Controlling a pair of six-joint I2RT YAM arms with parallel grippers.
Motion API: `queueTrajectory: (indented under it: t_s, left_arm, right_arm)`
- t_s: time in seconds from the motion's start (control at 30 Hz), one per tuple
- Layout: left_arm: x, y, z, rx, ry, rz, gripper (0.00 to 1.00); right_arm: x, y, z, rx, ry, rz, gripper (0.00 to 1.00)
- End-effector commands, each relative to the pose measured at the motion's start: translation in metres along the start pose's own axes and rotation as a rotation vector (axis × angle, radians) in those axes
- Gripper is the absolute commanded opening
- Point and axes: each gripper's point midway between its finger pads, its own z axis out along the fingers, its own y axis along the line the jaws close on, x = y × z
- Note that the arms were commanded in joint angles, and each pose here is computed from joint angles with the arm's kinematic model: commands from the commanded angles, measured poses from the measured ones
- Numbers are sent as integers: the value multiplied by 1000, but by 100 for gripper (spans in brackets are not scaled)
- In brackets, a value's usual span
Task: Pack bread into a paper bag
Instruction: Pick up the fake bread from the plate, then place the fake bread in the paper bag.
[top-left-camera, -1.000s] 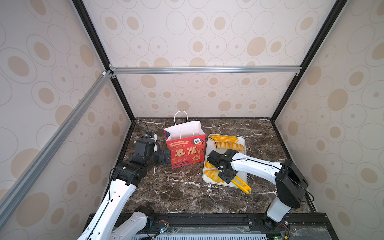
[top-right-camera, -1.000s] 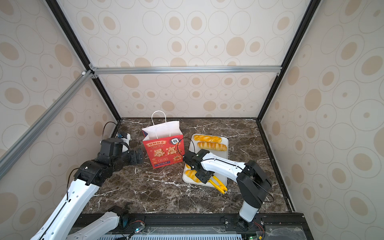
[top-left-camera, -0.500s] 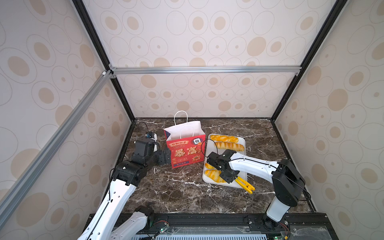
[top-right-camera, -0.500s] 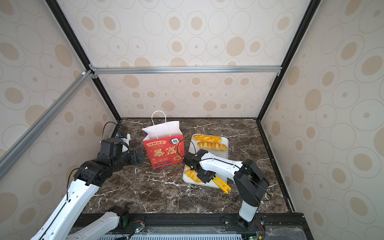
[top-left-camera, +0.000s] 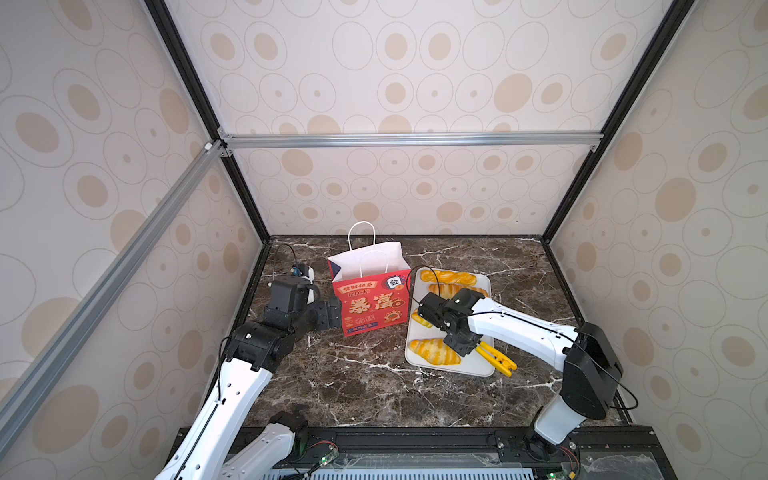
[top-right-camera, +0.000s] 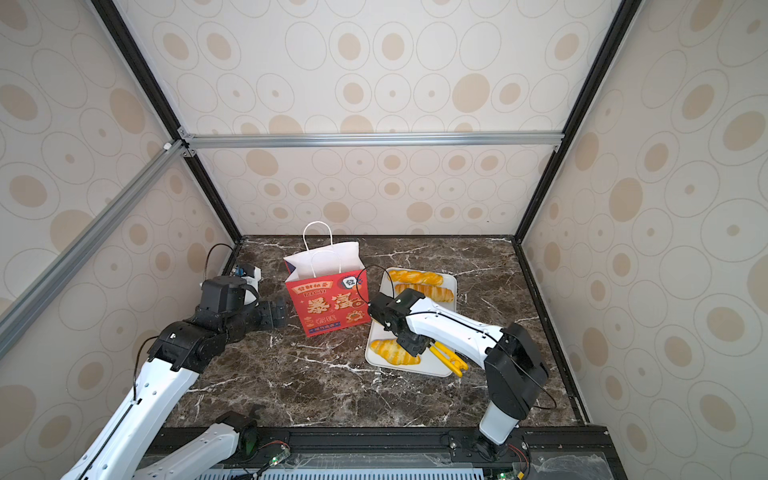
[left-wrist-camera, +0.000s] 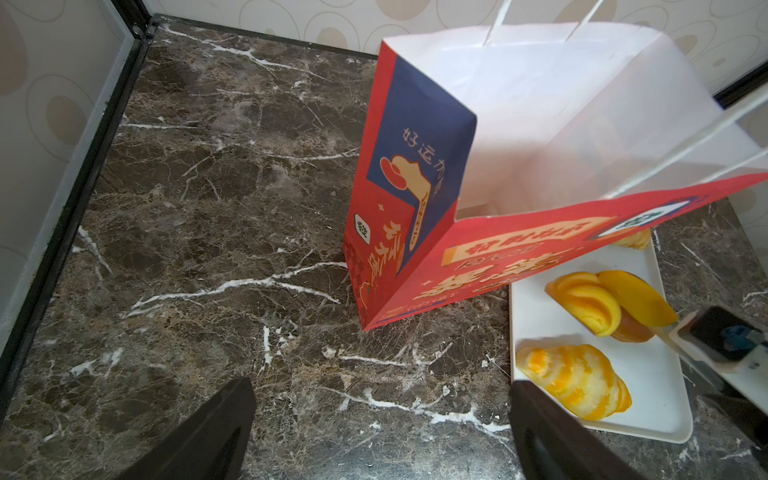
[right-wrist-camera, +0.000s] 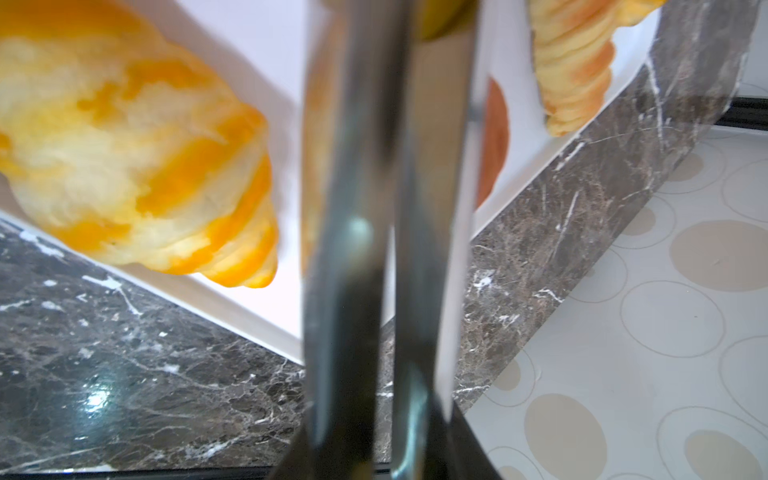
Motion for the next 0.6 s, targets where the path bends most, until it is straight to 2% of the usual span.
queueTrajectory:
  t_s: [0.0, 0.13, 0.3, 0.57]
  left_arm:
    - [-3, 1, -4, 2, -20, 12, 99]
    - [-3, 1, -3, 4, -19, 12, 99]
    - [-3, 0, -3, 5, -20, 11, 98]
    - [-4, 1, -3, 3, -20, 15, 99]
  right_arm:
    - [3, -48, -31, 92, -46, 43, 7]
    - [-5, -84, -60, 117, -120, 86, 7]
    - [-35, -121, -104, 124, -262, 113, 7]
    - [-85, -129, -141, 77, -347, 73, 7]
